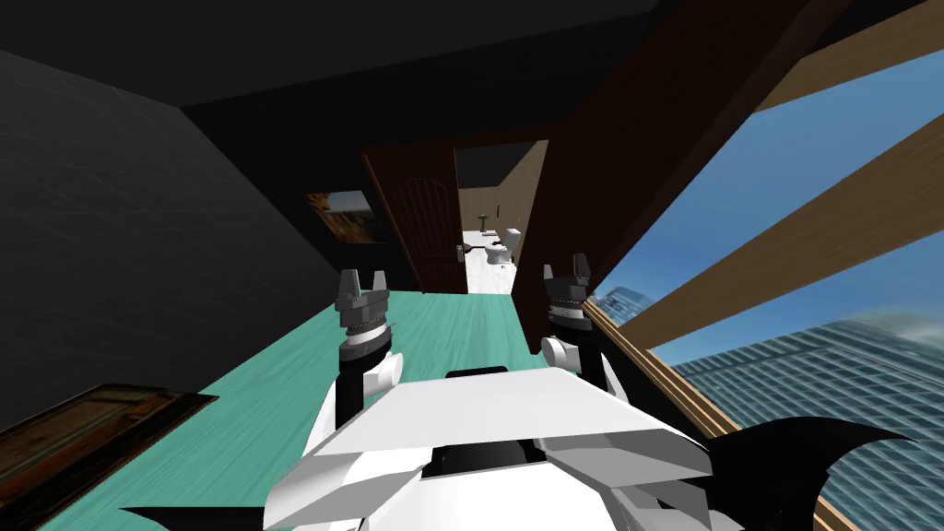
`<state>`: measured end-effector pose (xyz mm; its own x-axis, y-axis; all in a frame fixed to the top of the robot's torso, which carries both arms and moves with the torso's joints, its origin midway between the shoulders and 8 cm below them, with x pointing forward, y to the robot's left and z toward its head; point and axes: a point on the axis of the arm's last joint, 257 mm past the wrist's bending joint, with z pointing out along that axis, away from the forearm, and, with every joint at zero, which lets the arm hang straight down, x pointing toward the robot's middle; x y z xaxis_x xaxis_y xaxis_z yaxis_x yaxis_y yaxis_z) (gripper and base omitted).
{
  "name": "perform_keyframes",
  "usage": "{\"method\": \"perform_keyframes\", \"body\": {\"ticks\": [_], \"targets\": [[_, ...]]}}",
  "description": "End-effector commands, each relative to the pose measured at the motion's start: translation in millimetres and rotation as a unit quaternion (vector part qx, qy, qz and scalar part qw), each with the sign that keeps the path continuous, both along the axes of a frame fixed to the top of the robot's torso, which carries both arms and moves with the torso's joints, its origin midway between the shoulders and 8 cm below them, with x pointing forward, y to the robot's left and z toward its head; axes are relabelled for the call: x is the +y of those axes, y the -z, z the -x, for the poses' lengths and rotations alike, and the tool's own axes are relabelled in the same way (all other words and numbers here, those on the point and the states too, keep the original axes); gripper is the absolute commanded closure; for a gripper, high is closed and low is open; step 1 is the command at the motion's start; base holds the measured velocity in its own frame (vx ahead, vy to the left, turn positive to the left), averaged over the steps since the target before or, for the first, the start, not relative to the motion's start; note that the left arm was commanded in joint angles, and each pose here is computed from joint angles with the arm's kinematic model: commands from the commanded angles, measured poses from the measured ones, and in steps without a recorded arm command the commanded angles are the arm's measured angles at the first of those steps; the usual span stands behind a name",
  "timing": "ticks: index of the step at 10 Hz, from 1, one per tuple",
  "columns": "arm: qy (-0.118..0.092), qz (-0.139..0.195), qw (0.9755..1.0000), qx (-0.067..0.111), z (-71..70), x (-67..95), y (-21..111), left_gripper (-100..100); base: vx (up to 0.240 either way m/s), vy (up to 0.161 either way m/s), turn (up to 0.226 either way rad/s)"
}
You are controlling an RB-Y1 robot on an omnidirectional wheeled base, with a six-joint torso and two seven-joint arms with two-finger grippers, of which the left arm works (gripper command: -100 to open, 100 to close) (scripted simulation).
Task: Pull the door open
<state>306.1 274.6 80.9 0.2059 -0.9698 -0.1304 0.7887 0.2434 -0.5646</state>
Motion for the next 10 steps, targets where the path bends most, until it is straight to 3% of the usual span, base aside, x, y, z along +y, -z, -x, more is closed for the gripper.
{"method": "perform_keyframes", "body": {"ticks": [1,10], "targets": [[0.003,0.001,0.9999,0.013,-9.3,0.7,8.9,-100,0.122,0.075,-0.064],[0.017,0.012,0.9958,0.089,-61.7,7.3,64.8,-100,0.133,-0.009,-0.037]]}}
